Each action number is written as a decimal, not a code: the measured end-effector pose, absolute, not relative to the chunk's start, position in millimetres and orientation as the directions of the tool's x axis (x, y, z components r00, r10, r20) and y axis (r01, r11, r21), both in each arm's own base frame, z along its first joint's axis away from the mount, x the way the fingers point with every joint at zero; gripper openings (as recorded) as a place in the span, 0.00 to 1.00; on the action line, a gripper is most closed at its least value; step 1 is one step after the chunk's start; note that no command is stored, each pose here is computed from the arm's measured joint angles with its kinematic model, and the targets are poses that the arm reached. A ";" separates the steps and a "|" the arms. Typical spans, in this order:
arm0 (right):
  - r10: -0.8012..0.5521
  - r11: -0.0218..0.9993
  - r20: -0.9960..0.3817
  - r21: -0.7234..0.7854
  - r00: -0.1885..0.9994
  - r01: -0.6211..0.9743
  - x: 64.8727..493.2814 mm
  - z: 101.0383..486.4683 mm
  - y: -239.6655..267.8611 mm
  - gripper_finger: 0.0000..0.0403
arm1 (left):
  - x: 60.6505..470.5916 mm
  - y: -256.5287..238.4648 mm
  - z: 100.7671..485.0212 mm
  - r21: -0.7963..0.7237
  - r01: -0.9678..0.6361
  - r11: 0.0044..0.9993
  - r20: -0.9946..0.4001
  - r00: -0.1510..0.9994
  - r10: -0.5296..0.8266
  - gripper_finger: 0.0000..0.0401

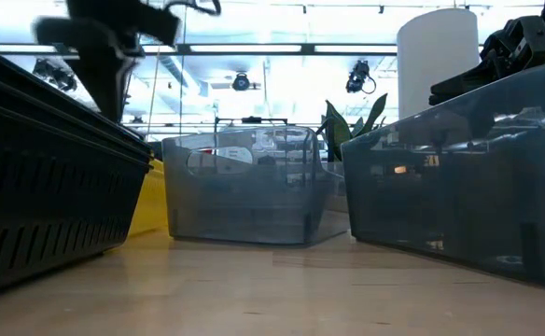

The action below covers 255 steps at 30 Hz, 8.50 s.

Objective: Stack baskets on shelf by color
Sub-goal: Stack the top yellow basket on top of the bottom yellow basket

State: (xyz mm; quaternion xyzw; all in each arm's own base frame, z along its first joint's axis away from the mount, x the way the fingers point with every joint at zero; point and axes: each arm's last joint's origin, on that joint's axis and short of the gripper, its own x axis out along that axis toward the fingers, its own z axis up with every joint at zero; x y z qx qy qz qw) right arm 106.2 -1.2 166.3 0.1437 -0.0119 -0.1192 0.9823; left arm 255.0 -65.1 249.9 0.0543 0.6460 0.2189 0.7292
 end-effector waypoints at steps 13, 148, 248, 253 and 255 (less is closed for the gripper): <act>-0.238 0.930 -0.011 0.285 0.971 0.231 106.2 166.3 -1.2 0.27 | 246.2 19.3 213.8 0.318 -0.328 0.890 -0.945 -0.030 0.327 0.13; -0.238 0.930 -0.011 0.285 0.971 0.231 106.2 166.3 -1.2 0.27 | 250.1 -155.2 256.1 0.029 -0.989 0.143 -0.962 0.012 0.274 0.04; -0.238 0.930 -0.010 0.285 0.971 0.231 106.2 166.4 -1.2 0.27 | 249.5 -138.8 265.1 0.136 -0.909 0.394 -0.931 0.019 0.365 0.26; -0.238 0.930 -0.009 0.286 0.971 0.230 106.2 166.5 -1.2 0.27 | 248.2 -138.6 265.1 0.141 -0.920 0.365 -0.933 0.000 0.360 0.20; -0.238 0.930 -0.011 0.285 0.971 0.231 106.3 166.3 -1.2 0.27 | 248.6 -138.6 264.9 0.139 -0.922 0.361 -0.939 -0.006 0.345 0.20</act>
